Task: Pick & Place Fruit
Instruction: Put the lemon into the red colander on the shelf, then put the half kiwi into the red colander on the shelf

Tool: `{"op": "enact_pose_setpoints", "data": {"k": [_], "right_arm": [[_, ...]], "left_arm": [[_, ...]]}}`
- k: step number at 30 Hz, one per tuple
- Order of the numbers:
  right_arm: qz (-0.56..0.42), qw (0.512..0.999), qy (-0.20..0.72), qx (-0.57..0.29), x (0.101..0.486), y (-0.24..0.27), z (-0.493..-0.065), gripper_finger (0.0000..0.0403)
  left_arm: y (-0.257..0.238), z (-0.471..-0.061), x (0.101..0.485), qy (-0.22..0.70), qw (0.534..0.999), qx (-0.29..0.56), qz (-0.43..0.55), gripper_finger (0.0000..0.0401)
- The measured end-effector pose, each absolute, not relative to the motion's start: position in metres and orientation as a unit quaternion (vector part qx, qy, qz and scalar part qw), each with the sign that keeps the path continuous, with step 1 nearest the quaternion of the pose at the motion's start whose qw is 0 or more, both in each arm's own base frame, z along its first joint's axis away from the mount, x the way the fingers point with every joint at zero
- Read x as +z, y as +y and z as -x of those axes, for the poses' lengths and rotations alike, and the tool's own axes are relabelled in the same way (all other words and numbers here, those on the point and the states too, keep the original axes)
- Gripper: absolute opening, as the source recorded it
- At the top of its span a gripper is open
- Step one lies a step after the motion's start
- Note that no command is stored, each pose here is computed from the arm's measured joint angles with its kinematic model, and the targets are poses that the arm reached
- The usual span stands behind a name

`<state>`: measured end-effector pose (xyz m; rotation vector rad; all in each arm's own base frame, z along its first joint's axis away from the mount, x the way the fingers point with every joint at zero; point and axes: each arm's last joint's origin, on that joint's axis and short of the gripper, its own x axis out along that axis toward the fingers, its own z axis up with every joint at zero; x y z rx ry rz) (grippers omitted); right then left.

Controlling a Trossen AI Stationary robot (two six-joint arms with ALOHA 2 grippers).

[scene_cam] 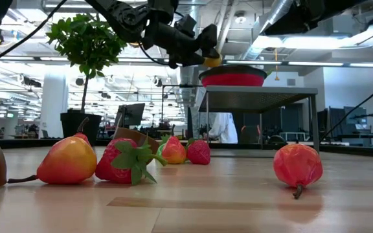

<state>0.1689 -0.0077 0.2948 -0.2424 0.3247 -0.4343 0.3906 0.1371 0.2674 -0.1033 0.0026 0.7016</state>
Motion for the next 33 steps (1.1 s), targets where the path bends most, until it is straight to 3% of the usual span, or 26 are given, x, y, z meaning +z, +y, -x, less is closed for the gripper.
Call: {"op": "enact_pose_setpoints", "data": {"k": [16,33], "right_arm": [[0.12,0.956,0.163,-0.214,0.2942,-0.0077,-0.1687,0.0],[0.121,0.955,0.166,-0.213,0.2936,-0.0076,-0.1686,0.0]], "left_arm": [[0.1369,-0.3904,0.2614,0.015,0.936,0.349,0.051,0.0207],[0.1369,-0.3896,0.2642,-0.002,0.936,0.345,0.075,0.0254]]}}
